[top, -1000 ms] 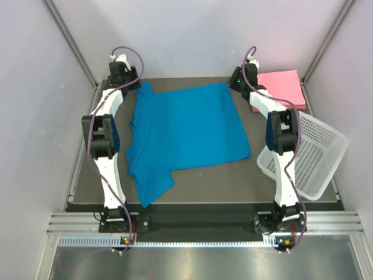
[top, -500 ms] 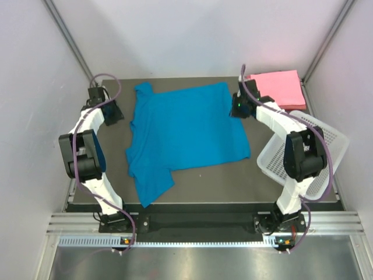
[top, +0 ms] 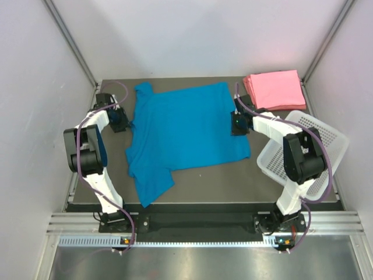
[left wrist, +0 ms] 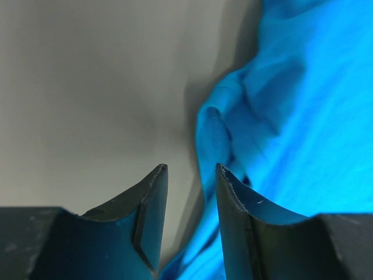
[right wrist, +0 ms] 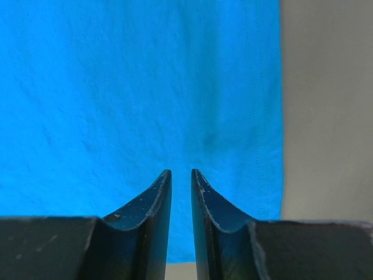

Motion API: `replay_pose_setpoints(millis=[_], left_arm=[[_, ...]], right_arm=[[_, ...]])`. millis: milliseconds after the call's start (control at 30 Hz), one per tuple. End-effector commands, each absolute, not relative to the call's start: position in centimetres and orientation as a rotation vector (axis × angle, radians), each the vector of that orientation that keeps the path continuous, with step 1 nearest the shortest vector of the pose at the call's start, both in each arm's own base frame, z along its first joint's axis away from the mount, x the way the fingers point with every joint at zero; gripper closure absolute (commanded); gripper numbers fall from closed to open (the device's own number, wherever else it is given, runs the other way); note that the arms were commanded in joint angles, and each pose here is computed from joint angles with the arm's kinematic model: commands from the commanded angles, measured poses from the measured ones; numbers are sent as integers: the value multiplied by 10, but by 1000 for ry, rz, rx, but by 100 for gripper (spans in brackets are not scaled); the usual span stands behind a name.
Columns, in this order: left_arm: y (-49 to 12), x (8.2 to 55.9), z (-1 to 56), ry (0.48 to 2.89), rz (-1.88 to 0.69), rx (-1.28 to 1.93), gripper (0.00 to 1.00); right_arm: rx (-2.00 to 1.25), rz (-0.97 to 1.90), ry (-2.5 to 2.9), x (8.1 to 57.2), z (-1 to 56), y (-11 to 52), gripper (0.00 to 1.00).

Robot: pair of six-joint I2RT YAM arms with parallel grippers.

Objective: Fold and stack the t-shirts
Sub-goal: Flatten the tshirt out

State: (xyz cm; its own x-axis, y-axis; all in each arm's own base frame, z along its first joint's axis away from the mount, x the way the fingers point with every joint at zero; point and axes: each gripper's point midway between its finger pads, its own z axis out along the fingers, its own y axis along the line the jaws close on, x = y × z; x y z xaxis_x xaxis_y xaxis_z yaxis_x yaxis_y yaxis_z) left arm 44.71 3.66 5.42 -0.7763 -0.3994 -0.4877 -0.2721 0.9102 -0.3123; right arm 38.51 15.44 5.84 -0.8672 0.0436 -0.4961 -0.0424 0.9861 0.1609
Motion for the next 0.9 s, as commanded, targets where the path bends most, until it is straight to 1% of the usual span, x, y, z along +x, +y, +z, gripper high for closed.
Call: replay_pose_setpoints(millis=[0,133,400,467,500,533,567,633,767,867], left_arm=[[42,465,58,2463,-292,-431,57],[44,470,47,2465,-285,-429,57],[47,494,46,2445,-287,-402,60],[45,498,47,2441,-303,-391,67],[45,499,45,2443,-304,-389,72],[46,500,46,2443,-302,-387,84],[48,502,50,2435,-291,-379,90],[55,506,55,2425,-243,-382,100],[69,528,81,2358,-170,-381,100],[68,546,93,2318,-199,-374,100]], right_arm=[[-11,203,2525,399,78,154,80],[2,148,2546,395,68,146,80],[0,49,2567,390,60,132,80],[-1,47,2571,391,58,132,80],[4,48,2569,392,58,132,80],[1,44,2577,392,56,132,80],[5,45,2577,392,55,132,80],[9,41,2582,392,53,132,80],[16,31,2598,391,44,131,81],[12,20,2617,389,36,130,82]])
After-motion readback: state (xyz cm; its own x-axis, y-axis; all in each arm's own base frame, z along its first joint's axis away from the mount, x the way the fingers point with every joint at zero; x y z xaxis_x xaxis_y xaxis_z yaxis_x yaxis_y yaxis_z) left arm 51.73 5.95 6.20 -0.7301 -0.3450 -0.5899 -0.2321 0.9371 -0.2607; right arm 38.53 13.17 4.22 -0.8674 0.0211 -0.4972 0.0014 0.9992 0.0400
